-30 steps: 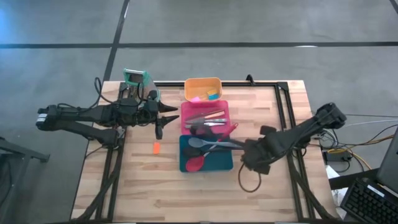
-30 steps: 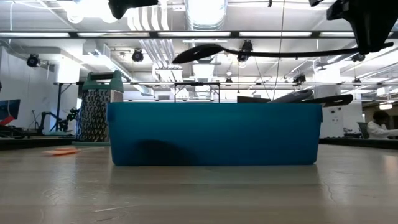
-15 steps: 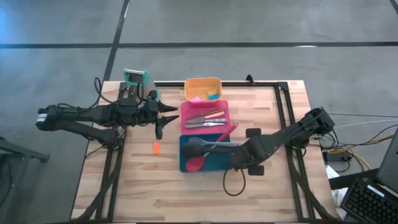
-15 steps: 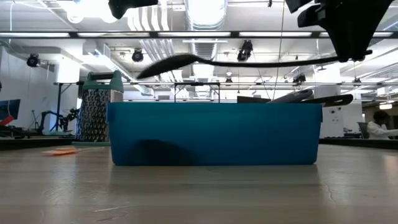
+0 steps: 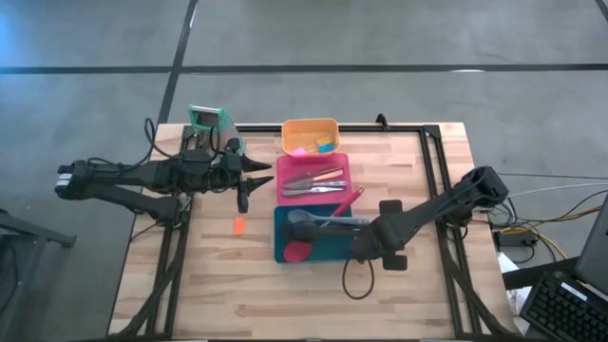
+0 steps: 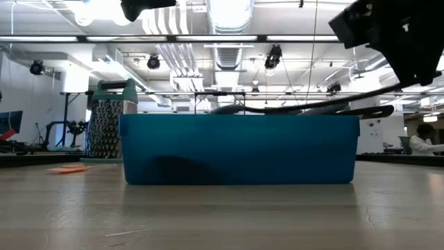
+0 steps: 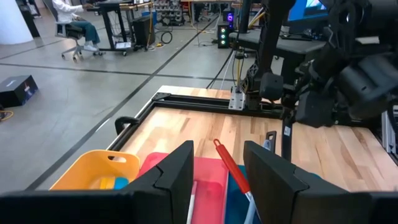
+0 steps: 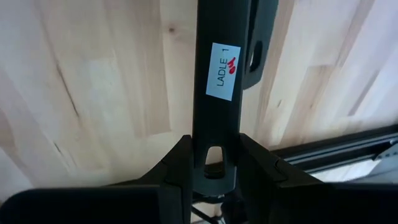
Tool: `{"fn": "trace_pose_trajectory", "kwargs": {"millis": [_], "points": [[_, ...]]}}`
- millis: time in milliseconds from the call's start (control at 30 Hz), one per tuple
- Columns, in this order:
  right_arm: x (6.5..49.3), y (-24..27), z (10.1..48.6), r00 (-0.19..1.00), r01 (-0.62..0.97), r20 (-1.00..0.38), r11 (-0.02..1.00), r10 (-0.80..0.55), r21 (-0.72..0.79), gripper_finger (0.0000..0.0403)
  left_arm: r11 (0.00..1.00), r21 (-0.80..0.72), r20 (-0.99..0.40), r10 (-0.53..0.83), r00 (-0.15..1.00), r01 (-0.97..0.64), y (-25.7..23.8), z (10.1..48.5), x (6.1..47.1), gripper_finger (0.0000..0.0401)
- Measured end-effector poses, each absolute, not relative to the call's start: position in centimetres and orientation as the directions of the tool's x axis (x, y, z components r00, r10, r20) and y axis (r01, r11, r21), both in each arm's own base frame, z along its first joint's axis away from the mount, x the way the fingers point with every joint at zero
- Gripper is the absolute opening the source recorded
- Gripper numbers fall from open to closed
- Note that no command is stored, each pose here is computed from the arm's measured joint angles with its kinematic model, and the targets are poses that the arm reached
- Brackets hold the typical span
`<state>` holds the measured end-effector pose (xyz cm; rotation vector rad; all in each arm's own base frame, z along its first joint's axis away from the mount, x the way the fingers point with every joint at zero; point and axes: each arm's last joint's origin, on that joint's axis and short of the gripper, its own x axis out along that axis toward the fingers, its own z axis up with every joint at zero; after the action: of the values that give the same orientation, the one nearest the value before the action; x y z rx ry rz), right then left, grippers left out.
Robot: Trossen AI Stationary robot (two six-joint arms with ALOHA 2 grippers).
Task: Pick & Place Kitchen Items
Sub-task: Put the black spoon with hole into the blue bin
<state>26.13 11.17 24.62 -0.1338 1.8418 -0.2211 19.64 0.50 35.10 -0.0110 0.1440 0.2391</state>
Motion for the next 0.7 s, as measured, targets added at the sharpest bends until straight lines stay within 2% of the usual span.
{"fn": "trace_pose_trajectory", "kwargs": {"millis": [400,700], "points": [[27.1,11.6,22.4,-0.351,0.016,-0.909,0.969,-0.226,-0.247,0.008,0.971,0.006,-0.143,0.236,0.961,-0.237,0.5,35.1,19.6,0.0145],[28.0,11.9,23.6,-0.301,0.052,-0.93,0.97,-0.211,-0.237,0.008,0.972,0.006,-0.144,0.235,0.961,-0.237,0.5,35.1,19.6,0.0145]]}}
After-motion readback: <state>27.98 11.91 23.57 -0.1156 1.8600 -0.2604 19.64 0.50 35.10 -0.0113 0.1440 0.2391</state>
